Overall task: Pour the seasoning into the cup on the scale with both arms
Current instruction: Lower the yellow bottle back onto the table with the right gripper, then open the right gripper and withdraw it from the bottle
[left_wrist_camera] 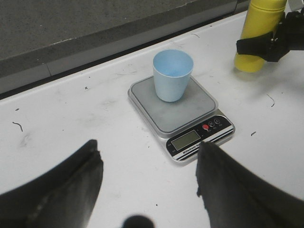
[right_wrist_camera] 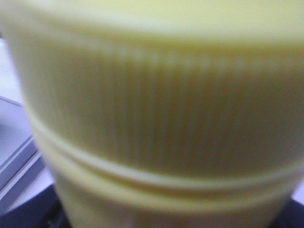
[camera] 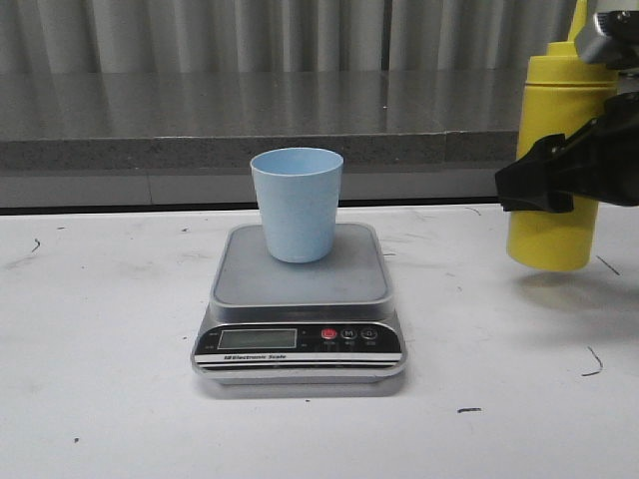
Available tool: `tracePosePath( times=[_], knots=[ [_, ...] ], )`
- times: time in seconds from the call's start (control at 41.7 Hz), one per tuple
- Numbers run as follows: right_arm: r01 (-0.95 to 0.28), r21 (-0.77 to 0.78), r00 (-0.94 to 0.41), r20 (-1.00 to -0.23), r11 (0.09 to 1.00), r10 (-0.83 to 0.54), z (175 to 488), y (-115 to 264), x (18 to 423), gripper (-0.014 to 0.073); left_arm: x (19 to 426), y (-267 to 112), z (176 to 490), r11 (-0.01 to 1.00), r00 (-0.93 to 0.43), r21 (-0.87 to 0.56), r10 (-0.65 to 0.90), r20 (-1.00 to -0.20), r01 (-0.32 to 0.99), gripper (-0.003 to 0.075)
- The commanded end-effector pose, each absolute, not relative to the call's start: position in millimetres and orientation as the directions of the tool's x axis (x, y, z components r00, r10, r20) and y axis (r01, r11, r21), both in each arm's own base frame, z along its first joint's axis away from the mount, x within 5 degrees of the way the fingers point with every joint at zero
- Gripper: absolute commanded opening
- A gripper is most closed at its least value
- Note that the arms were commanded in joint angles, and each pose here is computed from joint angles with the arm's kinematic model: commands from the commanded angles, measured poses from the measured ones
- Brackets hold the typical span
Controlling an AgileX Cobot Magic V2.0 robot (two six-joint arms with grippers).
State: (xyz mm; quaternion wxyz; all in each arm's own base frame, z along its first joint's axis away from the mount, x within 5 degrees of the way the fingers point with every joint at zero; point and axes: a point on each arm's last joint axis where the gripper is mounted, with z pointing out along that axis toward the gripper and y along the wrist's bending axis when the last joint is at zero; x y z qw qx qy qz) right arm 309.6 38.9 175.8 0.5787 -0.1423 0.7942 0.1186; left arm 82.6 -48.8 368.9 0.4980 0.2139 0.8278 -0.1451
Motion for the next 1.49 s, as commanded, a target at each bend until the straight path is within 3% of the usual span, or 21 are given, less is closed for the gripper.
tracePosePath(
  times=[0.0,0.216,0.408,0.648,0.768,1.104,1.465],
  knots=[
    [-0.380,-0.025,-0.056,-0.997,0.925,-0.050,197.2,40.2,319.2,0.0363,83.9,-49.6,382.1,0.867,-0.347,-0.039,0.157,-0.925,0.497,0.0428],
    [-0.343,0.012,-0.002,-1.000,0.939,0.013,175.1,37.3,329.0,0.0363,83.9,-49.6,382.1,0.867,-0.347,-0.039,0.157,-0.925,0.497,0.0428],
    [-0.344,-0.077,0.000,-0.997,0.936,-0.082,161.8,37.3,331.0,0.0372,83.9,-49.6,382.1,0.867,-0.347,-0.039,0.157,-0.925,0.497,0.0428],
    [-0.344,-0.115,0.009,-0.993,0.932,-0.120,161.1,37.4,331.0,0.0606,83.9,-49.6,382.1,0.867,-0.347,-0.039,0.157,-0.925,0.497,0.0428],
    [-0.344,-0.100,-0.003,-0.994,0.934,-0.108,160.8,37.2,330.7,0.0662,83.9,-49.6,382.1,0.867,-0.347,-0.039,0.157,-0.925,0.497,0.0428],
    [-0.326,-0.075,-0.121,-0.985,0.942,-0.120,171.3,34.7,320.2,0.0654,83.9,-49.6,382.1,0.867,-0.347,-0.039,0.157,-0.925,0.497,0.0428],
    [-0.244,0.080,-0.417,-0.909,0.967,-0.030,194.0,28.9,294.3,0.0654,83.9,-49.6,382.1,0.867,-0.347,-0.039,0.157,-0.925,0.497,0.0428]
  ],
)
